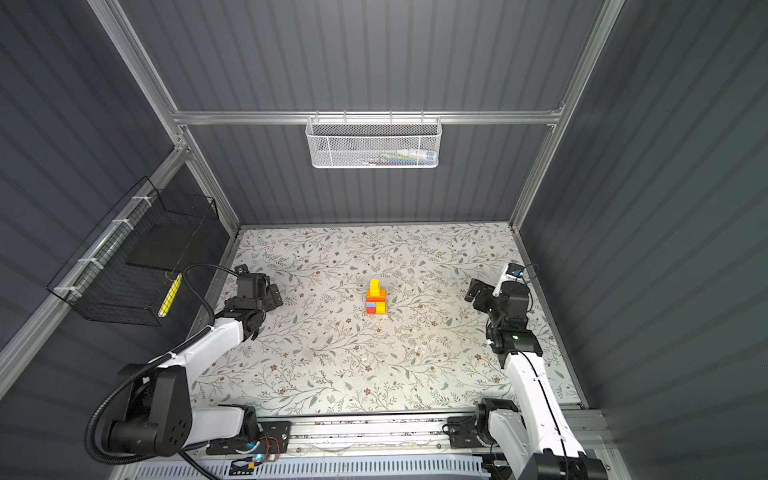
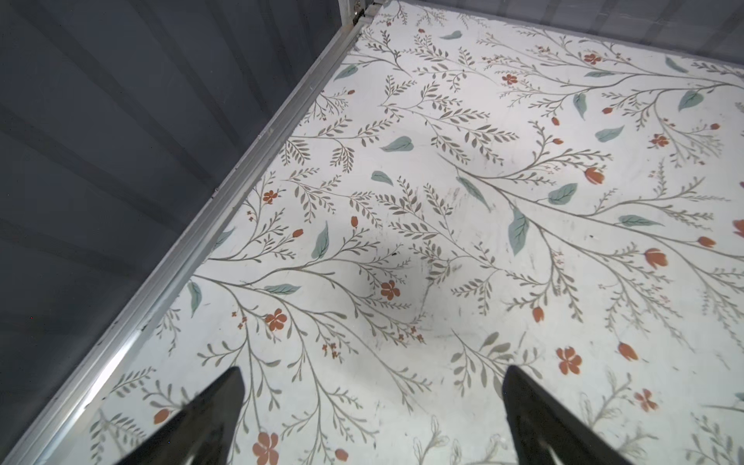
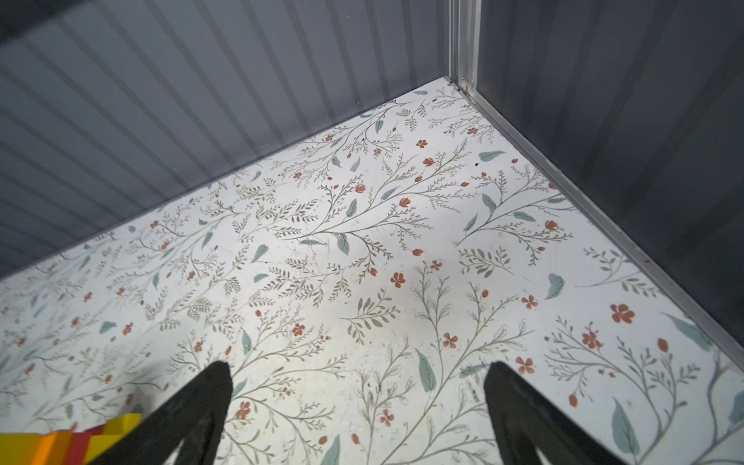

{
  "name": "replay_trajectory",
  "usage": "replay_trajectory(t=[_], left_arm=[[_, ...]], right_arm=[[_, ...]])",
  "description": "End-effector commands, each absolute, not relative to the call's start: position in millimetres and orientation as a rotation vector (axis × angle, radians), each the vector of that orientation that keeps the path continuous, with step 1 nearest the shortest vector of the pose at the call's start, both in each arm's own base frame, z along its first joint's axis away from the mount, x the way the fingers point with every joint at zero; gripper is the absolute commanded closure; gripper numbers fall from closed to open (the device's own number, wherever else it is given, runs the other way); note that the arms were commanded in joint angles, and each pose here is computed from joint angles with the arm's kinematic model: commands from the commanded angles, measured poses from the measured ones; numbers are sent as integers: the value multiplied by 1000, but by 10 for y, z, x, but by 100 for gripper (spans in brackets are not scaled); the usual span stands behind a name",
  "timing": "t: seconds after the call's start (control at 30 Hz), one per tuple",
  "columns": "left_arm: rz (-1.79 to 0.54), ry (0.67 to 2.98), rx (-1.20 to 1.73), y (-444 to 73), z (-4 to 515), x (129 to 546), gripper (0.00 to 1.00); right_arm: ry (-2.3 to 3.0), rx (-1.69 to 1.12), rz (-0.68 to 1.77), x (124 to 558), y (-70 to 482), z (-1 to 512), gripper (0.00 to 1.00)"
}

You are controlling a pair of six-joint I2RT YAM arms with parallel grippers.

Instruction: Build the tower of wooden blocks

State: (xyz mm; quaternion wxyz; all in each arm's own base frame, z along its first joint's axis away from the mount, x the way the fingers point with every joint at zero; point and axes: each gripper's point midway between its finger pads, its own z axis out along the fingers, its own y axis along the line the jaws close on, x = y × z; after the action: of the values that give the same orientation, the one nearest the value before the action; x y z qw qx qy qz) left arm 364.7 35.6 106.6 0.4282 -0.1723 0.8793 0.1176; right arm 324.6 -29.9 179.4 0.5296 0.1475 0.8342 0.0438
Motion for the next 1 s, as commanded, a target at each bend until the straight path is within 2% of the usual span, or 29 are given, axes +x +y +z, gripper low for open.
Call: replay_trajectory(t=[0.0,0.3,0.7,0.87,0.97], left_arm=[[227,2077,-361,314,1148,3829,0],[220,1976,-288,350,907,3869,0],[82,1906,-33,0,726,4088,0],[49,2005,27,-92,601,4150,0],[73,1985,1,-45,634,4196,0]], right_arm=[[1910,240,2,3351,-352,1883,1],[1849,196,4,3549,-337,1560,1],[1808,102,39,3824,-237,1264,1],[1815,136,16,3834,-296,1193,1],[1806,145,-1,3846,-313,1200,1]])
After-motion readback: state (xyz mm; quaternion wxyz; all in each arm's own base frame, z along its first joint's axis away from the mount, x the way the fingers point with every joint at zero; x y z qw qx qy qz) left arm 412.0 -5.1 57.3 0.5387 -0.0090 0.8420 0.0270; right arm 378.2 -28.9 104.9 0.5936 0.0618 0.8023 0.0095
